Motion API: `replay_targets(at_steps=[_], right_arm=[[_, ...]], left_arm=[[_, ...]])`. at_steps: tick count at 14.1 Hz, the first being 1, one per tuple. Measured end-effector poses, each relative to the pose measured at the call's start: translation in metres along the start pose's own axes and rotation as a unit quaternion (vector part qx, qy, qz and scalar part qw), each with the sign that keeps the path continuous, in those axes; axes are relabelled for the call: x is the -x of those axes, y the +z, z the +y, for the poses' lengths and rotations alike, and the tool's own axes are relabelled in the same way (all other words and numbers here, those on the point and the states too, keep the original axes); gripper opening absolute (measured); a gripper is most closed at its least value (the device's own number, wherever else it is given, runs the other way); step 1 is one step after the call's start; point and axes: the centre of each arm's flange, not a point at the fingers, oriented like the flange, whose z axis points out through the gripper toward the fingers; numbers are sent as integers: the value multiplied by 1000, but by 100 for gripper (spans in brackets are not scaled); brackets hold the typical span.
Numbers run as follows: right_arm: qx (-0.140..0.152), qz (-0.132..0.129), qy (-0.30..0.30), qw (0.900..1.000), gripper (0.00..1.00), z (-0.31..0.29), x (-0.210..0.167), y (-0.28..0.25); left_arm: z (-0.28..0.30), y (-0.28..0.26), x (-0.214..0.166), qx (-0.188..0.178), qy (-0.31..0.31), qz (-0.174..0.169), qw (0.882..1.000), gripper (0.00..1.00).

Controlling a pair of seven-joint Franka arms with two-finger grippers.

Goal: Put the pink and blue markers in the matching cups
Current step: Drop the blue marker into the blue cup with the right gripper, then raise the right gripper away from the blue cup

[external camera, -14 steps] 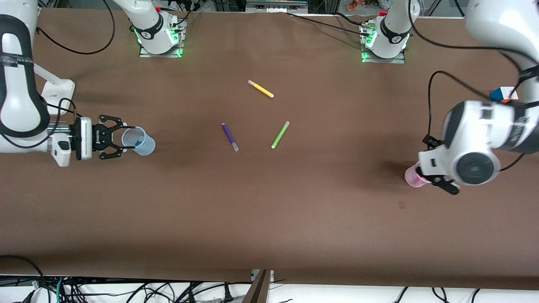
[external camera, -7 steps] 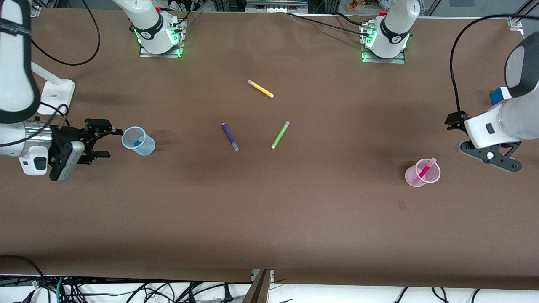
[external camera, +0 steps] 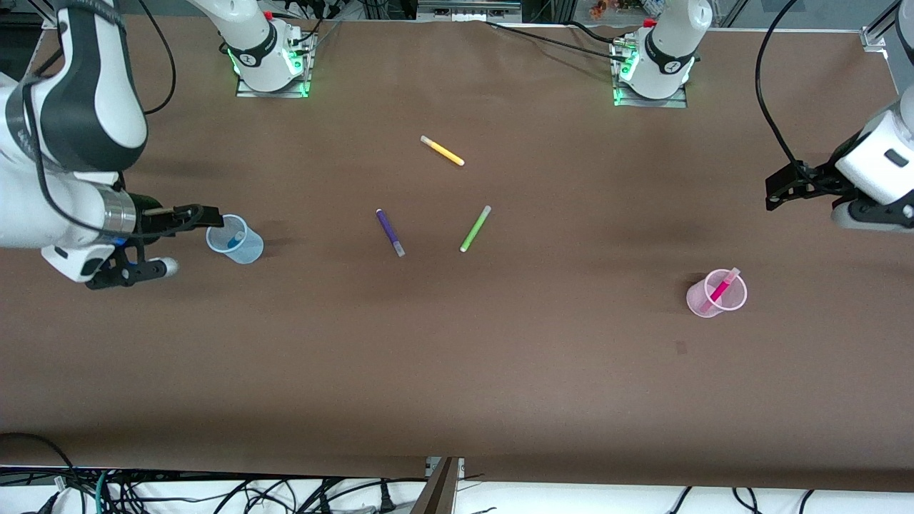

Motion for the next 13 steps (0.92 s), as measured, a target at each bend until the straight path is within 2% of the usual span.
replay_targets(at_steps=[3, 7, 9, 13], right_arm=[[18, 23, 20, 999, 100, 11, 55, -39], [23, 78, 38, 996, 100, 30, 129, -103], [30, 79, 44, 995, 100, 34, 146, -112], [40, 59, 72, 995, 100, 34, 141, -103]], left_arm=[[8, 5, 23, -2, -17, 14, 1000, 100], [16, 9, 25, -2, -15, 10, 1000, 100], [17, 11, 25, -2, -15, 9, 1000, 100], [17, 12, 26, -2, -15, 6, 1000, 100]])
